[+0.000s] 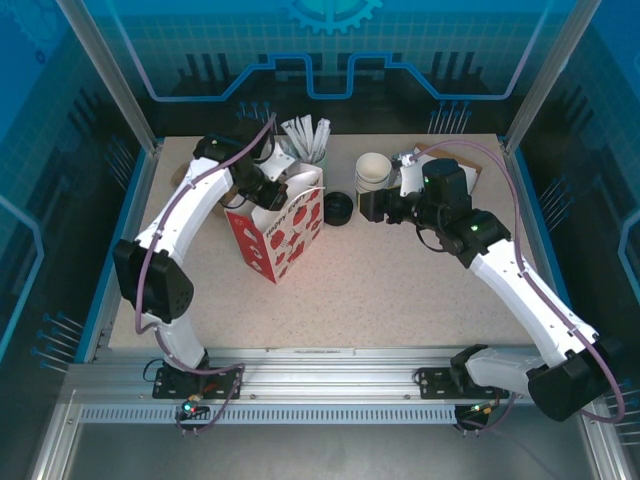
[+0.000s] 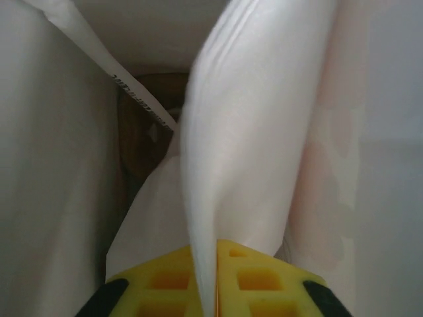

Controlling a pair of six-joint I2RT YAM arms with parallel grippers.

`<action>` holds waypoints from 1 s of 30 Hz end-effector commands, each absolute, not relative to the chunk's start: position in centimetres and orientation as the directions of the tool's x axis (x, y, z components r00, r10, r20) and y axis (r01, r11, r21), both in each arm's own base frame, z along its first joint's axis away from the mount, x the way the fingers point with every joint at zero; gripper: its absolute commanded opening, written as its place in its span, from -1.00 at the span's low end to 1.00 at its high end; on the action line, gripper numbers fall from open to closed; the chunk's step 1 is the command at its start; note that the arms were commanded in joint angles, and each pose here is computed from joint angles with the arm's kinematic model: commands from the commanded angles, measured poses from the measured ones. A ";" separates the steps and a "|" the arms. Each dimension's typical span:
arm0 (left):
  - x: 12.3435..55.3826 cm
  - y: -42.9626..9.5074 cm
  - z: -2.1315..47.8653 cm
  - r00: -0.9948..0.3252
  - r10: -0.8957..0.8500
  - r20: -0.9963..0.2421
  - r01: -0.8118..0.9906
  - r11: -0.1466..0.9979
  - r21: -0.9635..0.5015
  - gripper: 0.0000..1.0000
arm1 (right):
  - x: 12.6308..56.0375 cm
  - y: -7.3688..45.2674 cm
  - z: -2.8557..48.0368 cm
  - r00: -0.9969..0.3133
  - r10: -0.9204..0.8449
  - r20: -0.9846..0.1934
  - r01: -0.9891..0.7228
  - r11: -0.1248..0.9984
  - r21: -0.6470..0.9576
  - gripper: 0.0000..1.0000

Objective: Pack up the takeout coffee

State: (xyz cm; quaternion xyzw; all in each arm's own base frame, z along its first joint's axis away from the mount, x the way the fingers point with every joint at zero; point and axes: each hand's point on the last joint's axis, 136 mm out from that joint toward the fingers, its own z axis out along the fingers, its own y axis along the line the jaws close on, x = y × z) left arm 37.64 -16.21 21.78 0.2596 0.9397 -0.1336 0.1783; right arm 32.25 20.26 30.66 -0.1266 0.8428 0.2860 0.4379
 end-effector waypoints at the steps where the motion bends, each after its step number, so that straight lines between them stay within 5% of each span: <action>1: 37.8 -16.1 25.3 -0.760 0.410 -0.505 0.537 0.833 -0.132 -0.52 | 32.1 19.8 30.1 -0.596 0.037 -0.802 -0.453 0.809 0.375 0.47; 16: 37.2 -14.9 35.3 -0.504 0.237 -0.831 0.516 0.854 -0.069 0.31 | 31.9 17.5 31.4 -0.553 -0.004 -0.833 -0.410 0.872 0.268 0.48; 23: 34.8 -8.4 37.4 -0.281 -0.029 -0.959 0.228 0.969 -0.096 0.78 | 31.7 12.8 32.3 -0.488 -0.019 -0.873 -0.252 0.960 0.121 0.65; 30: 32.1 -0.3 32.2 -0.097 -0.212 -0.972 -0.116 0.973 -0.201 0.91 | 32.5 6.5 29.4 -0.441 0.035 -0.897 0.039 0.999 0.020 0.92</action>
